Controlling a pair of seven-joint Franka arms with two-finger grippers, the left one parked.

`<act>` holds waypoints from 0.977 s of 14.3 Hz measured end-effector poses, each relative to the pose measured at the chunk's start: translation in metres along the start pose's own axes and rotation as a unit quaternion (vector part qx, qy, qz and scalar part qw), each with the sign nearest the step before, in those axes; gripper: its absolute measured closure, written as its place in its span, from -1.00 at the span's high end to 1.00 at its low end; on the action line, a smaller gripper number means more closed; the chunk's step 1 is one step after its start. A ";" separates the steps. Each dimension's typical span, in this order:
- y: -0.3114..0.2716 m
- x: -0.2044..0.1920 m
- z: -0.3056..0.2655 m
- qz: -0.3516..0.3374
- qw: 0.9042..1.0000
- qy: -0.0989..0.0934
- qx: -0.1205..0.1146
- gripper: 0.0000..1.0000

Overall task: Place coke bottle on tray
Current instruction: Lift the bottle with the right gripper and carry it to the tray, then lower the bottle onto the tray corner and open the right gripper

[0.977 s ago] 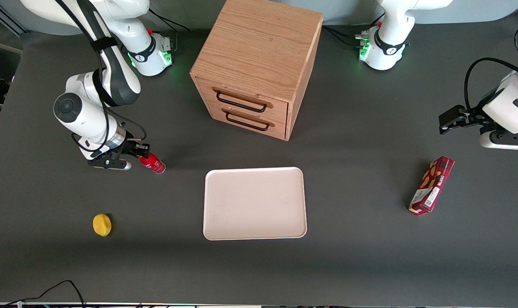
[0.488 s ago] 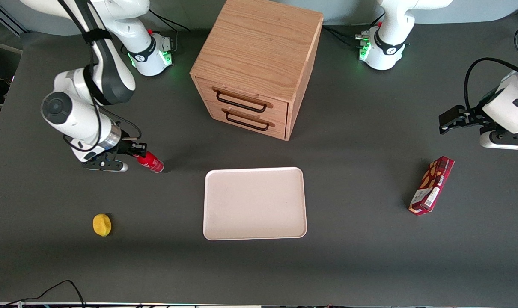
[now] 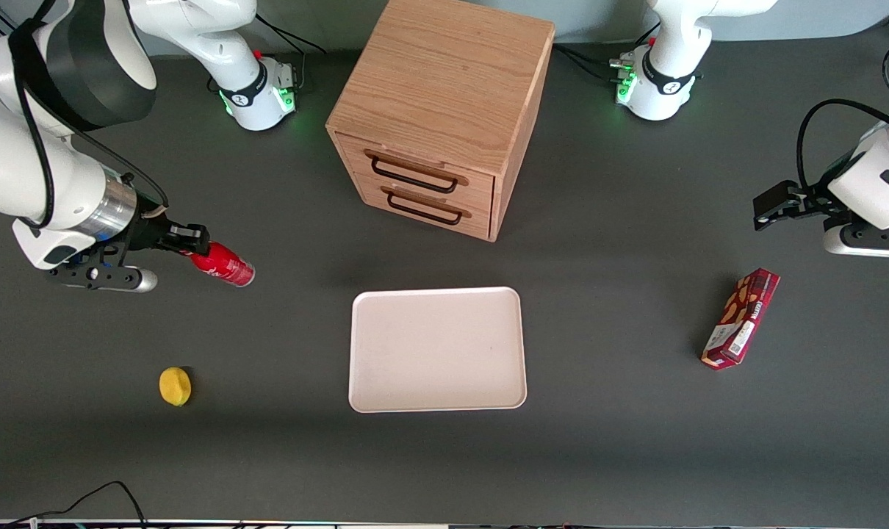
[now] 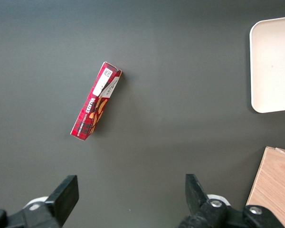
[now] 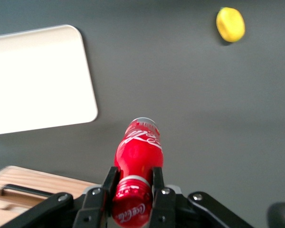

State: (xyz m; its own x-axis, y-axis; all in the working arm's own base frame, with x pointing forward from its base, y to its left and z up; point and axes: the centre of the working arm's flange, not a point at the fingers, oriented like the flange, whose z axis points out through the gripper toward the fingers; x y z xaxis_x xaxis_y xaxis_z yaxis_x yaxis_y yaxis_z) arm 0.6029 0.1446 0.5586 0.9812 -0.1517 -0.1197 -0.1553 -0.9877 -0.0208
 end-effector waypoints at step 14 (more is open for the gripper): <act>-0.166 0.120 0.207 0.170 0.981 0.069 0.054 -0.33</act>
State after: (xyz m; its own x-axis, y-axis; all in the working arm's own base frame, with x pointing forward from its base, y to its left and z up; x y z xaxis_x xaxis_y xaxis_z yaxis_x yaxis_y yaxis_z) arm 0.7229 0.2988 0.3424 0.8752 -0.4838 -0.0025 -0.4812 -0.8698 -0.1095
